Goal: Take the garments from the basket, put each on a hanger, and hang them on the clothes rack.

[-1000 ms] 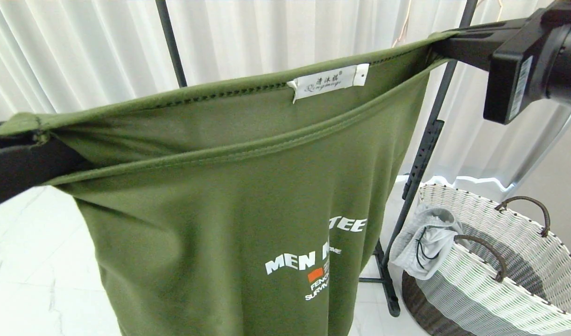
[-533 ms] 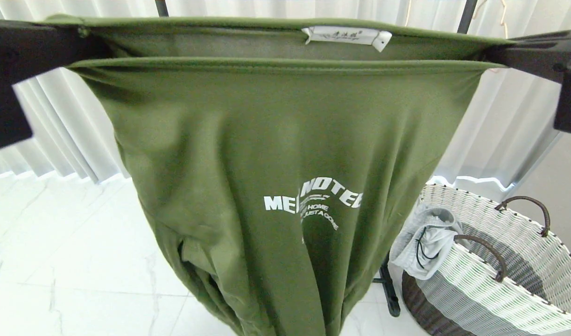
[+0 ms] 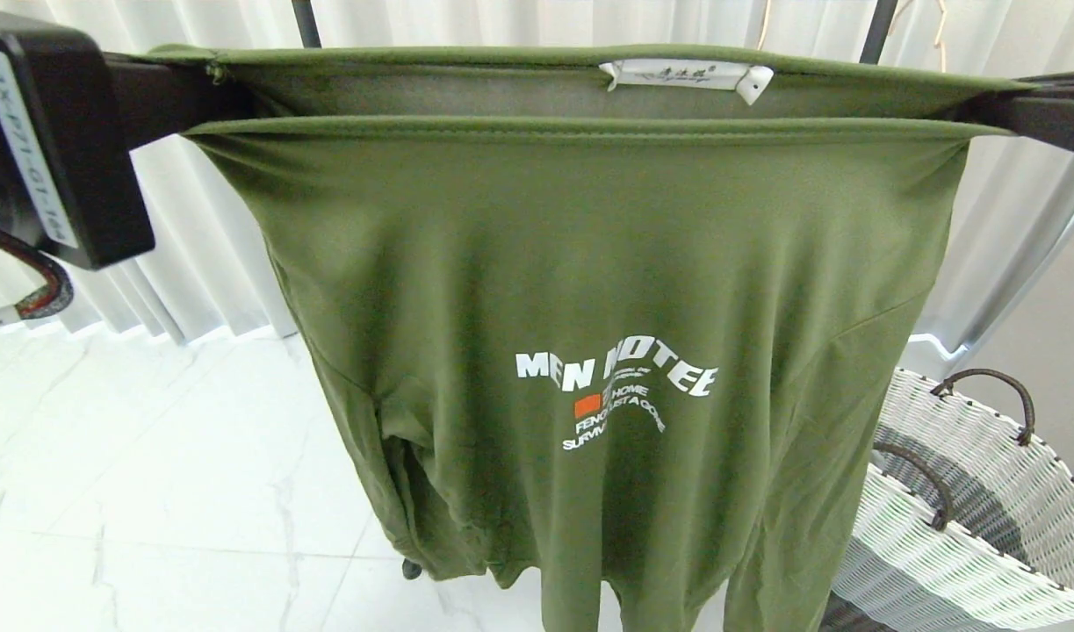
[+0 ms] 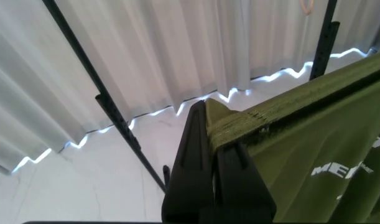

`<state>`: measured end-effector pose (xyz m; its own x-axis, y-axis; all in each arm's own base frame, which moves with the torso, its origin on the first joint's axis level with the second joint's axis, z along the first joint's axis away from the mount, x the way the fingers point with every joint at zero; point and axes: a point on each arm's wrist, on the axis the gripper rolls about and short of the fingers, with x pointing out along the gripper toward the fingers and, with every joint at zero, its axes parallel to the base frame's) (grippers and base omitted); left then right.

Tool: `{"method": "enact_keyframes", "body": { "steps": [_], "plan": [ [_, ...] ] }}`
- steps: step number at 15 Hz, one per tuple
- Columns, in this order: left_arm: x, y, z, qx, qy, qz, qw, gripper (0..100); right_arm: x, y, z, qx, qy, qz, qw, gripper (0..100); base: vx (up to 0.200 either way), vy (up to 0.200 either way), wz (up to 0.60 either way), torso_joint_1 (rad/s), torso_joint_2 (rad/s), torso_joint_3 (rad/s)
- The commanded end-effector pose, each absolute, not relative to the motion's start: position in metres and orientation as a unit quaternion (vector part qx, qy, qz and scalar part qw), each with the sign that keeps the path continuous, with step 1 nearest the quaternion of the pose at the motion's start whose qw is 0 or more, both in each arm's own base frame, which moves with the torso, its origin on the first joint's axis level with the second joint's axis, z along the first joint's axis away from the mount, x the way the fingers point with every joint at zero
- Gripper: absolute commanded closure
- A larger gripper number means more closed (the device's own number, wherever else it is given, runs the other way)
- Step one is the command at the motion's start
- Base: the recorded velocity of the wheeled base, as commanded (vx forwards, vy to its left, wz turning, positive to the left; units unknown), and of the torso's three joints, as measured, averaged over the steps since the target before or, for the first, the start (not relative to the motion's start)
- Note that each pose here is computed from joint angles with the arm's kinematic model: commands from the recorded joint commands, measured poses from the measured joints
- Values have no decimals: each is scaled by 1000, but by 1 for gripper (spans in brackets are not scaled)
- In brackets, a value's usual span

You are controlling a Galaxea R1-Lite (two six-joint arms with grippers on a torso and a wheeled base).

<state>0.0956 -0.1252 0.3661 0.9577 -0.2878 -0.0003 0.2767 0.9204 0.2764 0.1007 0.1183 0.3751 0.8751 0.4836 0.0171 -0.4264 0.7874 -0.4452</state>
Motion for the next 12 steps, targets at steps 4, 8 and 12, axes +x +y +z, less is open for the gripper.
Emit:
{"method": "enact_keyframes", "body": {
  "steps": [4,8,12],
  "plan": [
    [93,-128,366,139,-21,-156,978,100,96,118,374,-220,-67,253,940,0,0,0,0,0,0,0],
    [93,-128,366,139,-21,-151,979,100,84,113,365,-219,-73,295,927,0,0,0,0,0,0,0],
    [99,-125,364,144,-11,-107,984,100,69,110,358,-206,-80,350,910,0,0,0,0,0,0,0]
  ]
}}
